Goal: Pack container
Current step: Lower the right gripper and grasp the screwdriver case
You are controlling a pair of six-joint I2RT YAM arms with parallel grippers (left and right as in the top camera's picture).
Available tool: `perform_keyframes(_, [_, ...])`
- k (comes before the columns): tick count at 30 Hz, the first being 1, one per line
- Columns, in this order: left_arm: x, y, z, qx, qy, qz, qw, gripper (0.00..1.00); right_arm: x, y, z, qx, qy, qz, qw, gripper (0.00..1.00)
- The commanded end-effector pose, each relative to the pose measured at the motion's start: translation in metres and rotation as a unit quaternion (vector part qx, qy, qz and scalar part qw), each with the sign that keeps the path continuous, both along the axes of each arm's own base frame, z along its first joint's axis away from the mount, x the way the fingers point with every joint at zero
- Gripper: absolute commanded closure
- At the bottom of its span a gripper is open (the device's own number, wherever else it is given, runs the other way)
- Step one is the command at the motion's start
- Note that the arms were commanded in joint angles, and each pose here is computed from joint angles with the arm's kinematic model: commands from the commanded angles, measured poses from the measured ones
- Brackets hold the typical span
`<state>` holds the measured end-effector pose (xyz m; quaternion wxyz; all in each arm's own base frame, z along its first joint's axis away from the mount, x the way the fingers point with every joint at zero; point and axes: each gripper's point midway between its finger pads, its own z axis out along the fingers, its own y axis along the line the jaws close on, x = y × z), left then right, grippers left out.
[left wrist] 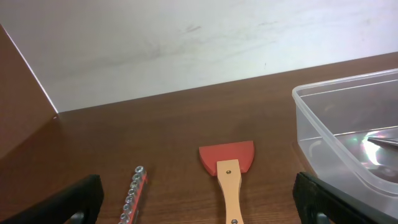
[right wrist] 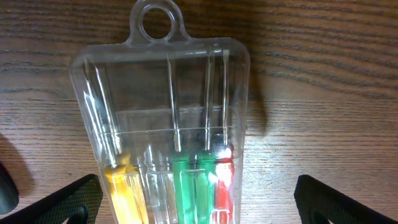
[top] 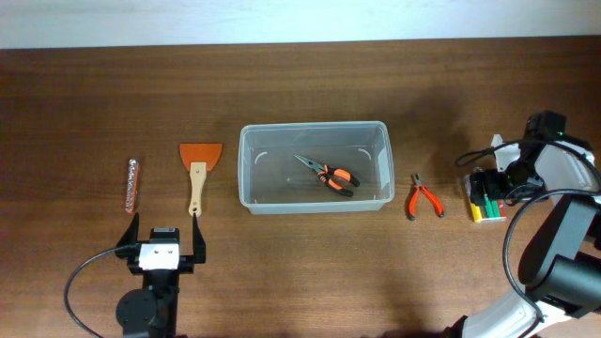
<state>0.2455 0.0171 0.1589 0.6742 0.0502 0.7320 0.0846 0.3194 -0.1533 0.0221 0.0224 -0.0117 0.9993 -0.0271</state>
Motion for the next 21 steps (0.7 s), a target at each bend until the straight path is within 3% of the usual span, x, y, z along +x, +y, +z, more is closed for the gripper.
perform_keyframes(1, [-0.0002, 0.0025, -0.002, -0.004, 0.0, 0.006, 1.0, 0.01, -0.0016, -0.0006, -0.0038, -0.002, 0.006, 0.005, 1.0, 0.01])
perform_keyframes(21, [-0.0002, 0.0025, -0.002, -0.004, 0.0, 0.006, 1.0, 0.01, 0.0006, 0.0048, -0.0046, 0.013, 0.001, 0.019, 1.0, 0.01])
